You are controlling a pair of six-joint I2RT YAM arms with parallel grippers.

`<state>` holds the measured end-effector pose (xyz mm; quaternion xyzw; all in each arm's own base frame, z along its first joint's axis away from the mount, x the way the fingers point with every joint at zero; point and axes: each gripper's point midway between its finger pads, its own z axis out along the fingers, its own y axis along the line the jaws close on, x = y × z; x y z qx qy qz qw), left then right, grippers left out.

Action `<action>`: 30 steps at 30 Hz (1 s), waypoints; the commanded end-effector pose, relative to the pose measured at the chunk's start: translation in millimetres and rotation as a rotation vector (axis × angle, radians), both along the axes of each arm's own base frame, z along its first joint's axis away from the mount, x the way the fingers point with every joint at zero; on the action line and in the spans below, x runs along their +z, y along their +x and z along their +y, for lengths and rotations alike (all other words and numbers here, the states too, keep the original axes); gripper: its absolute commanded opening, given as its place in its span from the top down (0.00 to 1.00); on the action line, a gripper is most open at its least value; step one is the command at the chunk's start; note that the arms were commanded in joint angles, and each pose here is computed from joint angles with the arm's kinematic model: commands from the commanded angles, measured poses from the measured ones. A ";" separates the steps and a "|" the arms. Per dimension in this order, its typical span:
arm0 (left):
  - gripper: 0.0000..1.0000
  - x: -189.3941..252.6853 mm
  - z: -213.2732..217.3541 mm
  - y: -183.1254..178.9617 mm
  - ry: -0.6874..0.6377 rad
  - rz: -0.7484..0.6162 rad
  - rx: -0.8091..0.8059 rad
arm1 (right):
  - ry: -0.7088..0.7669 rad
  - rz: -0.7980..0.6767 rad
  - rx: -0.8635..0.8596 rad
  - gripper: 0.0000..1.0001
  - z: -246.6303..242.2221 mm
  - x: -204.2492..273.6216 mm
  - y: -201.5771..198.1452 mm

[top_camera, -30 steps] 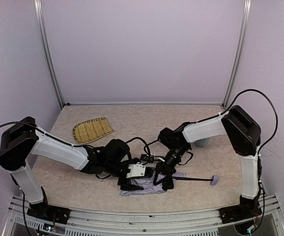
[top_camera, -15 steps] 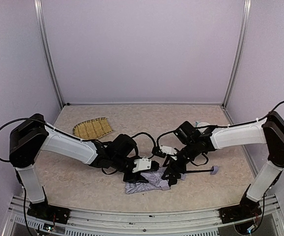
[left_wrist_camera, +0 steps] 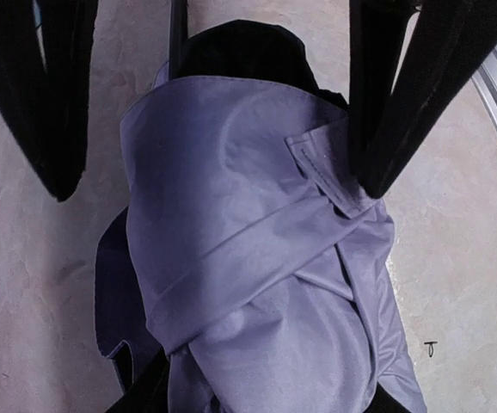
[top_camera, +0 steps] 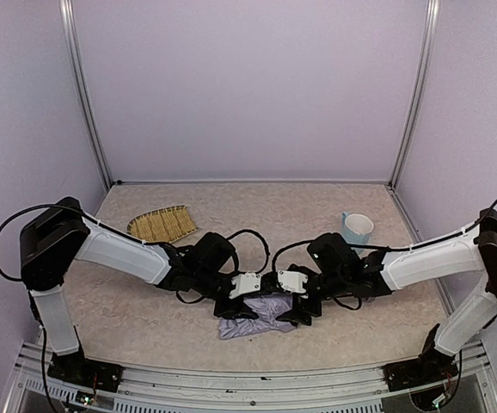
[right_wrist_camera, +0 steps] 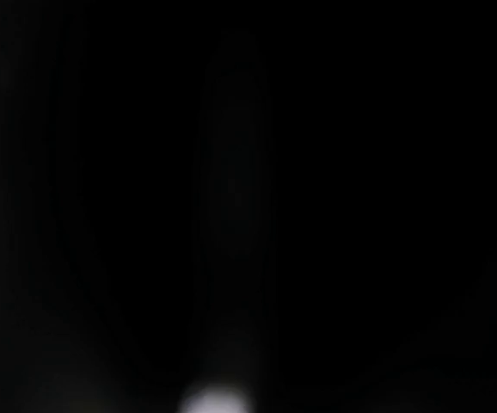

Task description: Put away the umbrella

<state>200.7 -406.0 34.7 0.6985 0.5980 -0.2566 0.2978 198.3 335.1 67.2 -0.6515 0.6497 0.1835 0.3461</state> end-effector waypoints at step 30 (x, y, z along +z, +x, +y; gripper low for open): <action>0.33 -96.3 45.5 -31.9 0.469 0.256 0.203 | 0.217 0.146 -0.296 0.13 -31.0 95.4 46.2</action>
